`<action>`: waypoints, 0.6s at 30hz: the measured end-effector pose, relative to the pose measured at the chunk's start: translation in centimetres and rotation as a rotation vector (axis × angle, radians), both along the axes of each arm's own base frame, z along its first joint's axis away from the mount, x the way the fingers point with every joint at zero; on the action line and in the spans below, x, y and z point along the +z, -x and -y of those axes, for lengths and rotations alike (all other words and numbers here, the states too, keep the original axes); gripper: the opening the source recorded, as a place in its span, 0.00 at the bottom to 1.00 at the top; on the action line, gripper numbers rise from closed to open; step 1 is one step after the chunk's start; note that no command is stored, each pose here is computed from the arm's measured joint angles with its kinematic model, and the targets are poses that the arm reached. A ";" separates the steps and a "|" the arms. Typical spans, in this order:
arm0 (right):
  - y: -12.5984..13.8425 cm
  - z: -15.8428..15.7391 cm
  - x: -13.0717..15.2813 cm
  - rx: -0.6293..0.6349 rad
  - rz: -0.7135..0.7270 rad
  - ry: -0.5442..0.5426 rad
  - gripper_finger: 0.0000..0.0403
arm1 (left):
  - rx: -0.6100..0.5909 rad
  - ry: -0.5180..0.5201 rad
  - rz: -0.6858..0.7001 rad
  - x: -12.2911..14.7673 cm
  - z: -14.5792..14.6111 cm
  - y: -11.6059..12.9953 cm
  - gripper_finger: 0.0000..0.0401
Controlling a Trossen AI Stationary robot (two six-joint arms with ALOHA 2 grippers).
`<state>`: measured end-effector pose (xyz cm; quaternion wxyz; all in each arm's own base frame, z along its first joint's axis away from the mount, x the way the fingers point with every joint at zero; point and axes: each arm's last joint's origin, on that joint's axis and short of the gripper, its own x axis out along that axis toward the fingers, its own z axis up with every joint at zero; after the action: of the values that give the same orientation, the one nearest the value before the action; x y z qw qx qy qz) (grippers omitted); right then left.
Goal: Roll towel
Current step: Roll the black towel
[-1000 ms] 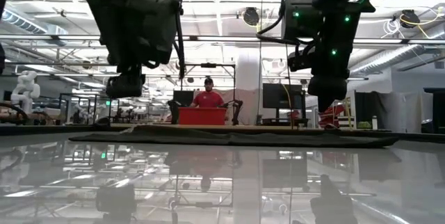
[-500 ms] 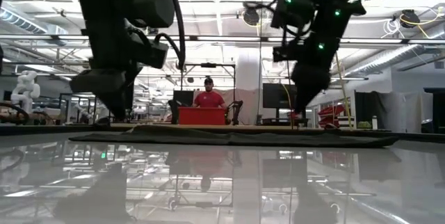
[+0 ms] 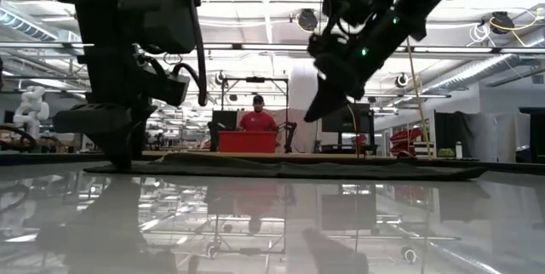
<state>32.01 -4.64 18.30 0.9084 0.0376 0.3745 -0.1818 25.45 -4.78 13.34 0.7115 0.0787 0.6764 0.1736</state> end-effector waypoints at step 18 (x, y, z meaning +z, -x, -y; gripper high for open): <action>-0.4 4.2 -6.5 -0.194 -0.167 -0.058 0.25 | -0.016 0.031 -0.065 -0.1 1.4 0.9 0.50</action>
<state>32.37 -8.84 11.82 0.8509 0.0847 0.4483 -0.2605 24.50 -6.22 13.22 0.6915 0.0788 0.7012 0.1546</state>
